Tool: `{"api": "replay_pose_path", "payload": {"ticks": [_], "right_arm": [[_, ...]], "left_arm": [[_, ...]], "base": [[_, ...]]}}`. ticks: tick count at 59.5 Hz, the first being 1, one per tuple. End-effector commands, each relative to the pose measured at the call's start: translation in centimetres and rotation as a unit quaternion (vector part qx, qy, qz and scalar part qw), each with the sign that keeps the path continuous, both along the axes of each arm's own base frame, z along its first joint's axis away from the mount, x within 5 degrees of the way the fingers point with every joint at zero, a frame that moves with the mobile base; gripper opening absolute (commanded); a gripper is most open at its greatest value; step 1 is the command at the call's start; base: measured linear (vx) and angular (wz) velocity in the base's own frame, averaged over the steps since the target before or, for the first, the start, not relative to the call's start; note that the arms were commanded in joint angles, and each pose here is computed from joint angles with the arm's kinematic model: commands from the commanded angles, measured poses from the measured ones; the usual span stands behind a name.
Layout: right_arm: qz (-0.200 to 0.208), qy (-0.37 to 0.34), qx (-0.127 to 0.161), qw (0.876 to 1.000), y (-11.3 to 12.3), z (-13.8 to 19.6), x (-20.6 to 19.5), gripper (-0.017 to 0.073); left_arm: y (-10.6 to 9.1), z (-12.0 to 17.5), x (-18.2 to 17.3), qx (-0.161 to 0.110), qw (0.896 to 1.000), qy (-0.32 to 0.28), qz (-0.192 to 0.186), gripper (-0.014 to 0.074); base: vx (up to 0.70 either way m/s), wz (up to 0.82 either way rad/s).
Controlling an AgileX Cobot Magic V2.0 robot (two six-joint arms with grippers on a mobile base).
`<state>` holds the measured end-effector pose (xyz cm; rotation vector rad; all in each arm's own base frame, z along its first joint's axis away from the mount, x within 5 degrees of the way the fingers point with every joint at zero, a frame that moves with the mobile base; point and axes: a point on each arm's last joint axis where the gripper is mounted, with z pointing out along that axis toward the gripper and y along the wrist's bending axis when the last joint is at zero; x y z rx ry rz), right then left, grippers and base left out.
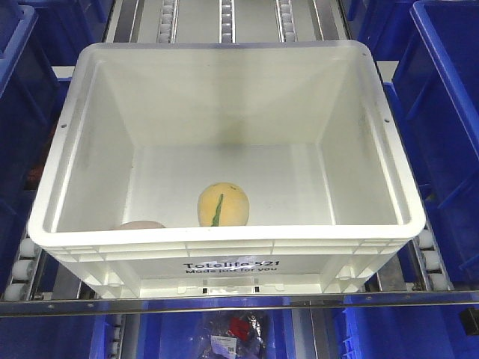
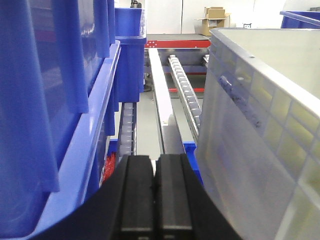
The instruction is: Place moving items into box and shelve
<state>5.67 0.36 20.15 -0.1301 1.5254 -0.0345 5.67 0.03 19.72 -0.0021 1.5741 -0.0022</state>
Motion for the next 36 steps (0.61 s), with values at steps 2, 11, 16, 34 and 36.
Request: {"api": "replay_pose_path", "payload": {"ticks": [2, 11, 16, 34, 36], "right_arm": [[-0.001, -0.044, -0.003, 0.999, -0.02, 0.18, -0.1, -0.0013], [-0.001, -0.044, 0.005, 0.999, -0.02, 0.19, -0.1, -0.0013], [0.0, -0.044, 0.012, 0.999, -0.02, 0.2, -0.1, -0.0013], [-0.001, -0.045, 0.006, 0.999, -0.02, 0.21, -0.1, -0.0013], [-0.001, -0.045, 0.004, 0.999, -0.02, 0.21, -0.1, -0.0013]], "left_arm": [[-0.12, -0.07, -0.02, -0.003, 0.999, -0.035, -0.007, -0.0022], [-0.12, -0.07, -0.02, -0.003, 0.999, -0.035, -0.007, -0.0022], [-0.12, -0.07, -0.02, -0.003, 0.999, -0.035, -0.007, -0.0022], [-0.12, -0.07, -0.02, -0.003, 0.999, -0.035, -0.007, -0.0022], [-0.12, -0.07, -0.02, -0.003, 0.999, -0.035, -0.007, -0.0022]], "base": [[0.0, 0.0], [0.0, 0.0], [0.0, 0.0], [0.0, 0.0], [0.0, 0.0]]}}
